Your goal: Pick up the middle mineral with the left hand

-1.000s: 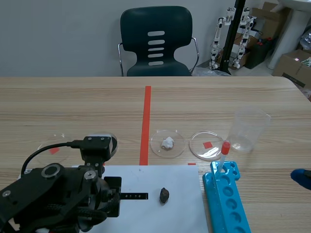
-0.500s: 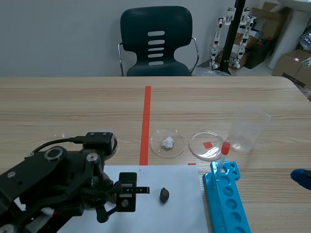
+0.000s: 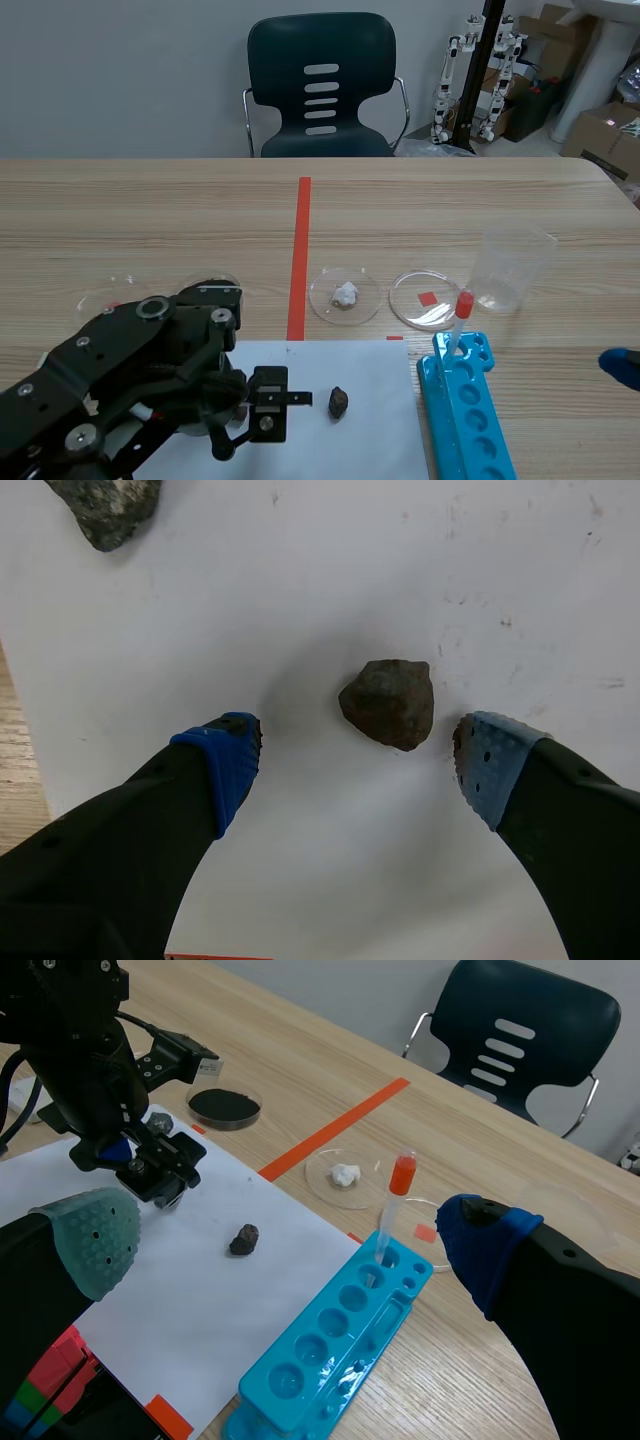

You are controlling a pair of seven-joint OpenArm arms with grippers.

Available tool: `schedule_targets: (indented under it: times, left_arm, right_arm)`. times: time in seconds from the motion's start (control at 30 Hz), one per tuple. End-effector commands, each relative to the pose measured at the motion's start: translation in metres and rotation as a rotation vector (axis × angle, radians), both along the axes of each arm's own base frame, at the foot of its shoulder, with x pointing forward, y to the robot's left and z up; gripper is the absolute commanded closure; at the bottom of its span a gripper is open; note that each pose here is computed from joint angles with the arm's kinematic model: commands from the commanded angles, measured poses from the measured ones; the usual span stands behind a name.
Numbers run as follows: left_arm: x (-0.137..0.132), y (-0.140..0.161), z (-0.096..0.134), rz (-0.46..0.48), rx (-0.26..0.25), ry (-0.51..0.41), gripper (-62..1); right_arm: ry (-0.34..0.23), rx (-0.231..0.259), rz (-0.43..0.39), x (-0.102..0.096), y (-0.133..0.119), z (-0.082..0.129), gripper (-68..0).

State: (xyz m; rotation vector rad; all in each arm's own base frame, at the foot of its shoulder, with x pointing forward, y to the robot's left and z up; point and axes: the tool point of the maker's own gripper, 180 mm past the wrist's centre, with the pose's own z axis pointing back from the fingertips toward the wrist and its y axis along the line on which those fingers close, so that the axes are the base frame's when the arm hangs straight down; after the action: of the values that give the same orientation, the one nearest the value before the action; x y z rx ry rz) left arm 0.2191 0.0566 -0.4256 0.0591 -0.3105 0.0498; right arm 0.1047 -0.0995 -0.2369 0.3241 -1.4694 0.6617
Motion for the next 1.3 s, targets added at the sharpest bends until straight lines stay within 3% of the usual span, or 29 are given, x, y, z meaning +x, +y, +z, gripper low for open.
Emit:
schedule_targets:
  times: [0.0, 0.63, 1.13, 1.27]
  left_arm:
    - [0.008, -0.005, 0.006, 0.007, -0.013, -0.029, -42.2]
    - [0.024, -0.011, 0.007, 0.011, -0.012, -0.070, -42.2]
    - [0.017, -0.012, 0.004, 0.013, -0.016, -0.031, -41.2]
    - [0.017, -0.012, 0.004, 0.013, -0.016, -0.030, -33.6]
  right_arm:
    - [-0.019, 0.013, 0.002, 0.002, 0.001, 0.006, -62.1]
    - [-0.019, 0.013, 0.002, 0.002, 0.001, 0.006, -62.1]
    - [-0.019, 0.013, 0.002, 0.002, 0.001, 0.006, -62.1]
    - [-0.019, 0.013, 0.002, 0.002, 0.001, 0.006, -62.1]
